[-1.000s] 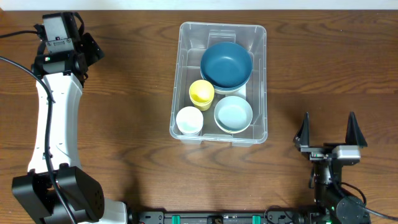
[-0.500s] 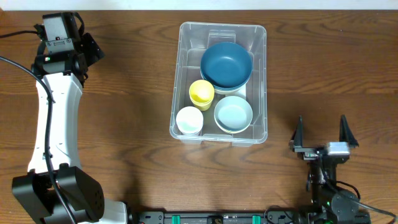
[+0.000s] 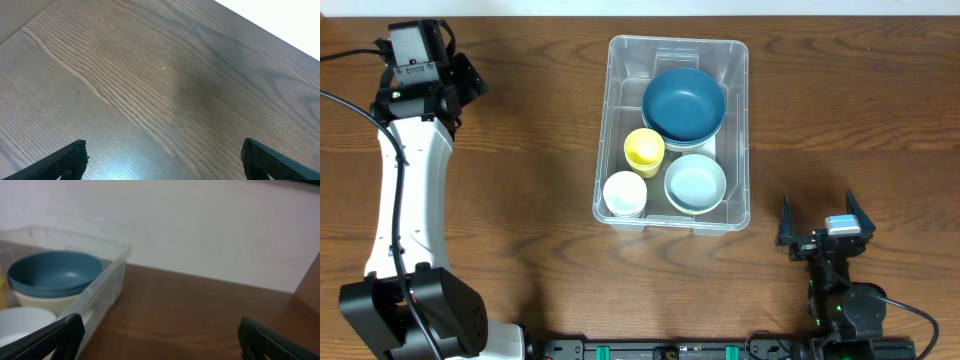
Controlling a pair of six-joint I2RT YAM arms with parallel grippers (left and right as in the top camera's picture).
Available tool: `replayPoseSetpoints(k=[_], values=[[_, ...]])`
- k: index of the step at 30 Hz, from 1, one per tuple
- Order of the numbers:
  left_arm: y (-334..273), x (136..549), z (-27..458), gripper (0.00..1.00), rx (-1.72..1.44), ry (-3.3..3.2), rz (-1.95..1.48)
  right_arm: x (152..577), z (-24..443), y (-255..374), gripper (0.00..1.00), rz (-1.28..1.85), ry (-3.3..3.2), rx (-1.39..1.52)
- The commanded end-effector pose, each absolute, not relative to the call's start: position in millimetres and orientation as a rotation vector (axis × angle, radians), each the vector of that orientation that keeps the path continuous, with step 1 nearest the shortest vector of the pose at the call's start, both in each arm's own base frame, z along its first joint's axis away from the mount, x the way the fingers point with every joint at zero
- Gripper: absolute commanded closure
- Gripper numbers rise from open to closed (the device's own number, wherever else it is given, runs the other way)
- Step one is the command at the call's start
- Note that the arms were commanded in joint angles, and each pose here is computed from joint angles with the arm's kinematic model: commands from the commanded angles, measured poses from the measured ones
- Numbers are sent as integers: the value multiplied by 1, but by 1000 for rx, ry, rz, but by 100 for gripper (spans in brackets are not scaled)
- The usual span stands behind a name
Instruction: Pack container
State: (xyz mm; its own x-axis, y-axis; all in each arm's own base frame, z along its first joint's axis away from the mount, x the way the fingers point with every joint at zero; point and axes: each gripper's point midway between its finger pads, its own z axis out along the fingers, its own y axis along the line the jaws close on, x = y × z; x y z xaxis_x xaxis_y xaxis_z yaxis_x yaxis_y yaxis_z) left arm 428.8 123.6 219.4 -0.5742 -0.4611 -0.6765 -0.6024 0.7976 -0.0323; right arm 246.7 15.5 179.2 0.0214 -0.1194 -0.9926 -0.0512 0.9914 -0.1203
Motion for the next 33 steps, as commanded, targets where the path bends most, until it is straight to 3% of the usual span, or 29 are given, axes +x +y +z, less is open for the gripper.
replayPoseSetpoints(k=[1, 33], values=[[127, 427, 231, 2, -785, 2257, 273, 246, 174, 18, 1, -48, 1567, -160], [127, 427, 231, 2, -785, 2257, 273, 245, 158, 19, 1, -20, 1628, -186]])
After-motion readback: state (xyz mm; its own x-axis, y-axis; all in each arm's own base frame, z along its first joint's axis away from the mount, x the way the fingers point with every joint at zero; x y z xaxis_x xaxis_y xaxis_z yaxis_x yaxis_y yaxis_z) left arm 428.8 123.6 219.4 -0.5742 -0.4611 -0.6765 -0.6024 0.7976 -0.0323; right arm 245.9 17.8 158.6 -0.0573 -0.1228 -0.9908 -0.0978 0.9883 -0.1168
